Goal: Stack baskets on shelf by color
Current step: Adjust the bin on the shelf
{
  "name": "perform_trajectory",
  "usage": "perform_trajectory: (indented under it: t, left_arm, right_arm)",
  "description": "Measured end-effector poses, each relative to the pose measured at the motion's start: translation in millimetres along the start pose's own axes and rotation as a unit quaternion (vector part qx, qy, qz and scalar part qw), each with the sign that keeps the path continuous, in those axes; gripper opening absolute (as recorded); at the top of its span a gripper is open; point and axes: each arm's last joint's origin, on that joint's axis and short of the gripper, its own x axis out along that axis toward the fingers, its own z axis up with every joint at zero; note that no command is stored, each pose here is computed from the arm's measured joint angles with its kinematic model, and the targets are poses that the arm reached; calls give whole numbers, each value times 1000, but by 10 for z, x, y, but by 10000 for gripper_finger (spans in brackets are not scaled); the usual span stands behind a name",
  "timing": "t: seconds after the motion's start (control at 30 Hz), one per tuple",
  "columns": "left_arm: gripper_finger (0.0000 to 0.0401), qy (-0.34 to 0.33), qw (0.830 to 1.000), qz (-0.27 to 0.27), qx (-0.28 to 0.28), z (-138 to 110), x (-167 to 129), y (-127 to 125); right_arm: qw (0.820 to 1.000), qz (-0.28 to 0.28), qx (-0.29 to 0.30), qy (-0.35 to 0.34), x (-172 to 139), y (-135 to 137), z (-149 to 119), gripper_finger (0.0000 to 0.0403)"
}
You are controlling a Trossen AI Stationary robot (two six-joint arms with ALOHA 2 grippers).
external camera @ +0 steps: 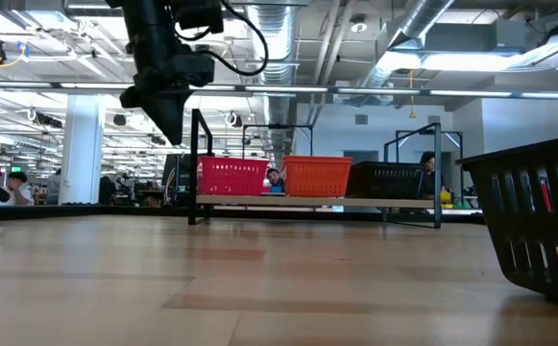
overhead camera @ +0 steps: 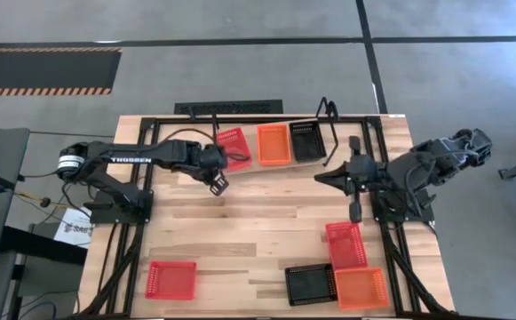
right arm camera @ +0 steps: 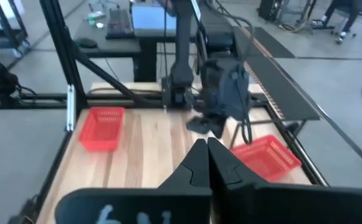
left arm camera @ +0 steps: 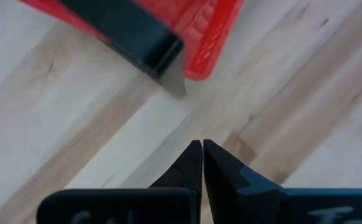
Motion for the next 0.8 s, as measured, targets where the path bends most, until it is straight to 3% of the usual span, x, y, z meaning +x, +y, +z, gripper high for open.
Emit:
perform_trajectory:
  t: [0.2, 0.33, 0.57, 0.8]
  left_arm:
    - [0, 39, 995, 95, -17, -176, -139, 219]
    - [0, 10, 990, 108, -93, -218, -148, 417]
    - [0, -19, 964, 51, -261, -309, 142, 811]
    - [0, -67, 944, -39, -320, -295, 498, 962]
  right_arm:
    - [1000, -15, -4, 27, -60, -5, -74, 1]
    - [999, -22, -5, 30, -43, -29, -77, 1]
    - [999, -24, -9, 31, -39, -37, -77, 2]
    - [999, -25, -8, 30, -38, -36, -76, 2]
